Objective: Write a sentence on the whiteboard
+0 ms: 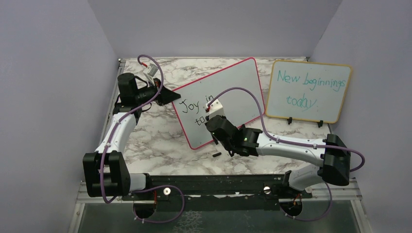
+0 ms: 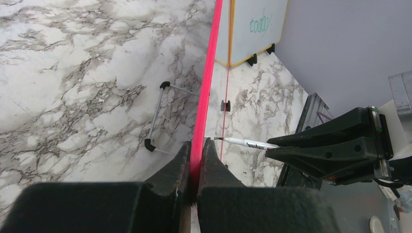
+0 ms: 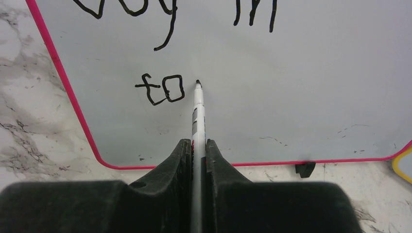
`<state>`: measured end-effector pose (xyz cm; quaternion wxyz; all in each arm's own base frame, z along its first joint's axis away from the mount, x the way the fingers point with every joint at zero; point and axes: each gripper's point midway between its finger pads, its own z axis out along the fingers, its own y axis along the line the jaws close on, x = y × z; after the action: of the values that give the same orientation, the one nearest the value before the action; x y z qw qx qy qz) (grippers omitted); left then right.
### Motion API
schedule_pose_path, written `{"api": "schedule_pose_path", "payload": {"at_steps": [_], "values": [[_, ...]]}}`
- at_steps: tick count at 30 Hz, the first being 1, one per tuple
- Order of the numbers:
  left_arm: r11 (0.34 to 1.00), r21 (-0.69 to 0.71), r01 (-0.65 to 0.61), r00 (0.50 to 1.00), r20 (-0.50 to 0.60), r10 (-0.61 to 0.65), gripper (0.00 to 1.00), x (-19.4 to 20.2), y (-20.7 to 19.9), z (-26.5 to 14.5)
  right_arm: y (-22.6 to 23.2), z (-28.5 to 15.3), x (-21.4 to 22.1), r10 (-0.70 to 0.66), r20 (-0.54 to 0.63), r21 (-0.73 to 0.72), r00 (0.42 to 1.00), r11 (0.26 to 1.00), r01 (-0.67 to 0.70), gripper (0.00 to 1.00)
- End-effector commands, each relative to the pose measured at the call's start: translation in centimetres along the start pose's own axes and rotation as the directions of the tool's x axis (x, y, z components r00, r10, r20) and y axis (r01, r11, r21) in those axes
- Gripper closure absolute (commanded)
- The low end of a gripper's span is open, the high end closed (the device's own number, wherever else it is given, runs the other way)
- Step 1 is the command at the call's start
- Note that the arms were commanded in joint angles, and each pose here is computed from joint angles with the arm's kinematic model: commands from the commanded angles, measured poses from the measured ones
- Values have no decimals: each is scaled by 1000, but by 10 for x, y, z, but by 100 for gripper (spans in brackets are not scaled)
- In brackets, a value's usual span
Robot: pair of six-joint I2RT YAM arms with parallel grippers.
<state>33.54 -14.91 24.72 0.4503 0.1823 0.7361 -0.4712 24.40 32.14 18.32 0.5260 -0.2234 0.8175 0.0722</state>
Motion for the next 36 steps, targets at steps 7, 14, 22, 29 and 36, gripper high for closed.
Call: {"api": "schedule_pose_path", "payload": {"at_steps": [7,14,22,29,36], "values": [[992,-125,-15,999,-39,10,100,21,31,2,3,2,-19,36,51,-15,998,999,-35,99],[992,-125,-15,999,-39,10,100,20,31,2,9,1,-13,17,30,-52,999,999,-16,100],[992,-125,-16,999,-39,11,100,20,31,2,8,-1,-2,2,-7,-59,1000,998,-3,100],[992,-125,-15,999,-39,10,100,20,31,2,4,-3,12,-13,-46,-55,999,998,11,100],[992,-125,-15,999,-39,10,100,20,31,2,1,-4,20,-29,-71,-50,997,998,26,100]]}}
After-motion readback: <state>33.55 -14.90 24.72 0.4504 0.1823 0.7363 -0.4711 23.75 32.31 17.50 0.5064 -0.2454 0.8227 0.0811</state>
